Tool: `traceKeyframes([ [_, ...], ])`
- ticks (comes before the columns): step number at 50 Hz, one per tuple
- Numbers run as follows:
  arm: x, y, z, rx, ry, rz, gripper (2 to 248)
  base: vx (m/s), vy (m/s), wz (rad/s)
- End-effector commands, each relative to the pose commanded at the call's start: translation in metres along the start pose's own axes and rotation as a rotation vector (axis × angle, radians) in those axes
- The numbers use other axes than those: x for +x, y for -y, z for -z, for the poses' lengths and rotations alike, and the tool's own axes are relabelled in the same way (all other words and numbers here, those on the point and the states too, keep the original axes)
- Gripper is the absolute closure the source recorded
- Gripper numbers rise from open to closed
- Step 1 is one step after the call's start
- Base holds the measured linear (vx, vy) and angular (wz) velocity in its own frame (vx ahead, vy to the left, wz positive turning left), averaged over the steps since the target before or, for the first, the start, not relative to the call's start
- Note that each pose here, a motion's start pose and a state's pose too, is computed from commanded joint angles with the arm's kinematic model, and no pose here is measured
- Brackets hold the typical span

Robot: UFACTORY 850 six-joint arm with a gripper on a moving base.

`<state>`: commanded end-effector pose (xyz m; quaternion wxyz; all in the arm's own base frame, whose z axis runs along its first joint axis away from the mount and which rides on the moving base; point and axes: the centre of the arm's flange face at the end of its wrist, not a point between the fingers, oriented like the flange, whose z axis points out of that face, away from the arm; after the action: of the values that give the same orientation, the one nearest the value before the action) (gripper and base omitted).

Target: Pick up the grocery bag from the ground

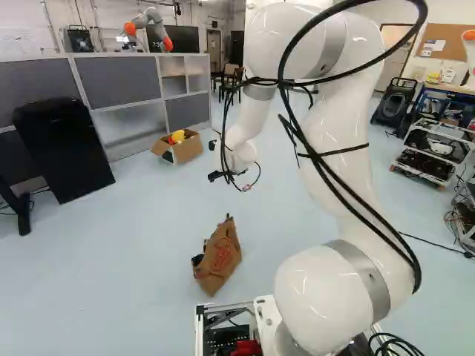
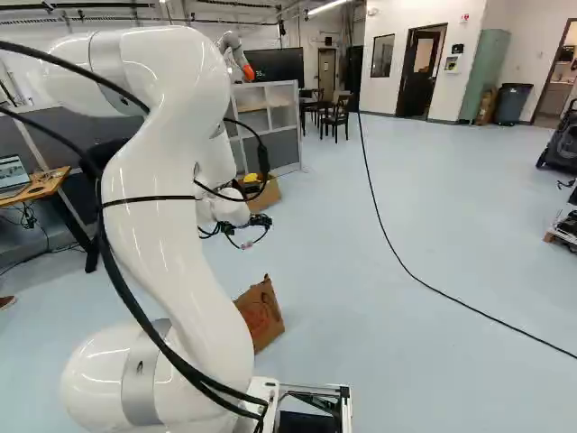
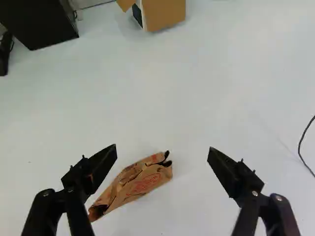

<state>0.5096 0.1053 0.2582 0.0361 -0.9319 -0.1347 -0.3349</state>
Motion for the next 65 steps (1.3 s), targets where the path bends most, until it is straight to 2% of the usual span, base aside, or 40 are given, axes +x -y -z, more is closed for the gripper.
traceKeyframes([
  [29,-0.020,0.005,-0.036,0.010,0.096,0.006,3,0.000,0.000,0.000],
  [65,-0.036,0.028,-0.086,0.037,0.146,0.039,3,0.000,0.000,0.000],
])
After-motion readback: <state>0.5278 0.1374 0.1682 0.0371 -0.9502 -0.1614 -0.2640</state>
